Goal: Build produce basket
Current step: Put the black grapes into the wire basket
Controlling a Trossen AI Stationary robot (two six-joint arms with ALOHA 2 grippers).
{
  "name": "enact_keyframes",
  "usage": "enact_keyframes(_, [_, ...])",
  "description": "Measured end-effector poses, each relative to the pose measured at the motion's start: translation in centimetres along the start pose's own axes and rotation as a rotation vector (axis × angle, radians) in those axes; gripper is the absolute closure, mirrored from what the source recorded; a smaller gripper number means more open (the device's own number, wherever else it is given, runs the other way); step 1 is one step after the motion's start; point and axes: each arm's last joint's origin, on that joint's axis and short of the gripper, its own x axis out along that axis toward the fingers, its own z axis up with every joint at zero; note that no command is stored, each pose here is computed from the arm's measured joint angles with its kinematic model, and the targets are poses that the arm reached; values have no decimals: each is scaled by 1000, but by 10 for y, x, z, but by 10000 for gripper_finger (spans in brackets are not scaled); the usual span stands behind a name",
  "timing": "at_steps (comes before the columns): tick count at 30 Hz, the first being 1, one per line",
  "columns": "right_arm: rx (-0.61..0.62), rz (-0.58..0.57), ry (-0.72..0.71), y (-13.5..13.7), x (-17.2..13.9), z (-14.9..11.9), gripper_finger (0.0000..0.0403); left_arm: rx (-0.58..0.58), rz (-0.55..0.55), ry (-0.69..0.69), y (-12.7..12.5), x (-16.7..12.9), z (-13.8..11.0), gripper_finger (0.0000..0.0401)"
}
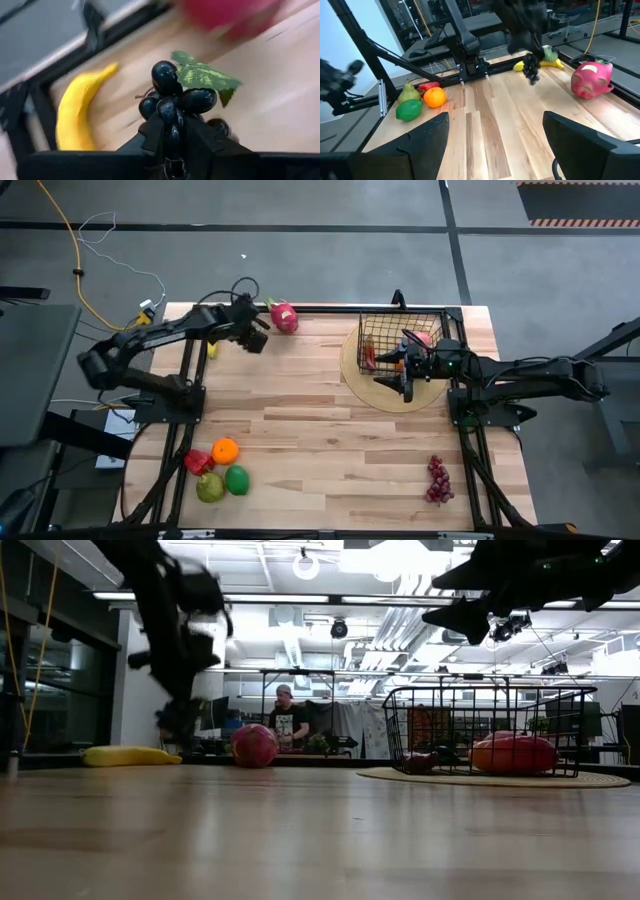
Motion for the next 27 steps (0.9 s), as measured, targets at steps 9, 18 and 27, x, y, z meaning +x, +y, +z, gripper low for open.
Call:
enact_keyframes(9, [7,-24,-5,-1,0,0,91,73,-440,-509,-18,-76,-9,353])
enact_keyframes(18, [7,-26,-5,-1,0,0,91,162,-735,-794,-40,-81,-45,353])
enact_keyframes(27, [58,-22,-20,-1,2,1,91,178,-803,-892,-49,-77,-51,353])
